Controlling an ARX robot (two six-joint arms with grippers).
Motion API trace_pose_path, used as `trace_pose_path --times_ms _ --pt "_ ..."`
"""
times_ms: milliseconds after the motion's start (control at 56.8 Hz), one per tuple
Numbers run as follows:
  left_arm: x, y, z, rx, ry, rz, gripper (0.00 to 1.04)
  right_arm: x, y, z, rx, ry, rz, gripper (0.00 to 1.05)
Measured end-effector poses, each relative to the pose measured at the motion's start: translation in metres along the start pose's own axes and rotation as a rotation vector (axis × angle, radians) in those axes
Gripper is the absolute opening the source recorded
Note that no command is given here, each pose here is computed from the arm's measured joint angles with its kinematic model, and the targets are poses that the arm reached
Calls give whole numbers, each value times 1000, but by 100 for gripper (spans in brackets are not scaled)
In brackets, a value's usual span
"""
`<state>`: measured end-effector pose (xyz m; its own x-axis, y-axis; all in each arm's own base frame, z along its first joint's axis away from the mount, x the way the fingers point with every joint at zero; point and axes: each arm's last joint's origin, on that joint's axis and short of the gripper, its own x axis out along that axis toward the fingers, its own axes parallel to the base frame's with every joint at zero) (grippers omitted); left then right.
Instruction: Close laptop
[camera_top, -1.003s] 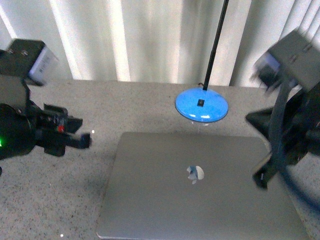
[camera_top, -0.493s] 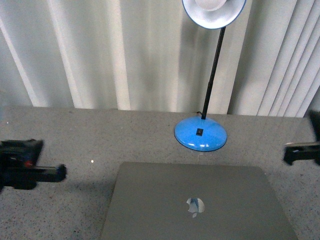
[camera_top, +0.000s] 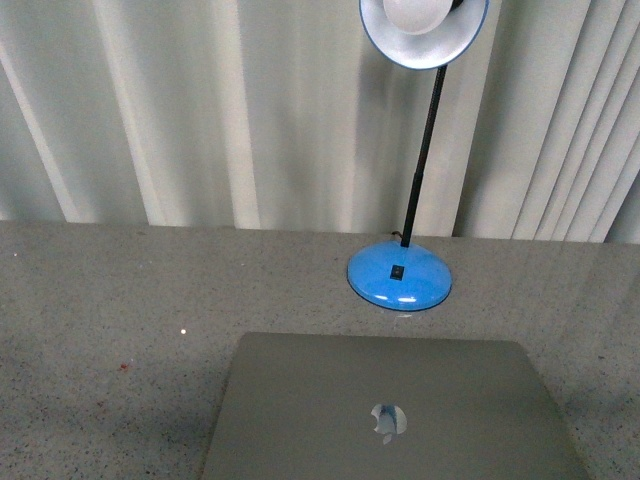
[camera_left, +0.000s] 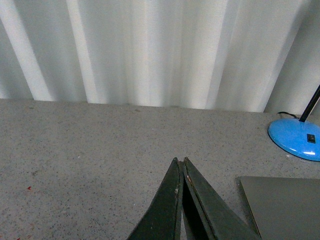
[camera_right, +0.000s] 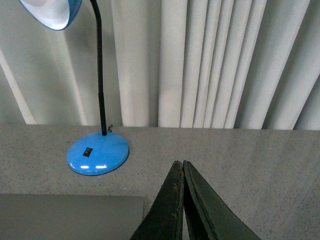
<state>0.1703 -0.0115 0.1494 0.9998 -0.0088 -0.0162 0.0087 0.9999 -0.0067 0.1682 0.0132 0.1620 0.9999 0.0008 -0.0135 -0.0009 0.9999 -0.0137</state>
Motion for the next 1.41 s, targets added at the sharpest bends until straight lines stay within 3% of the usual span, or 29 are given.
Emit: trace_pose_path --times_ms 475,1407 --pt "-30 11 21 2 -31 7 4 -30 -13 1 3 -7 0 3" --pt "-61 11 25 2 -47 6 4 -59 -13 5 3 -22 0 3"
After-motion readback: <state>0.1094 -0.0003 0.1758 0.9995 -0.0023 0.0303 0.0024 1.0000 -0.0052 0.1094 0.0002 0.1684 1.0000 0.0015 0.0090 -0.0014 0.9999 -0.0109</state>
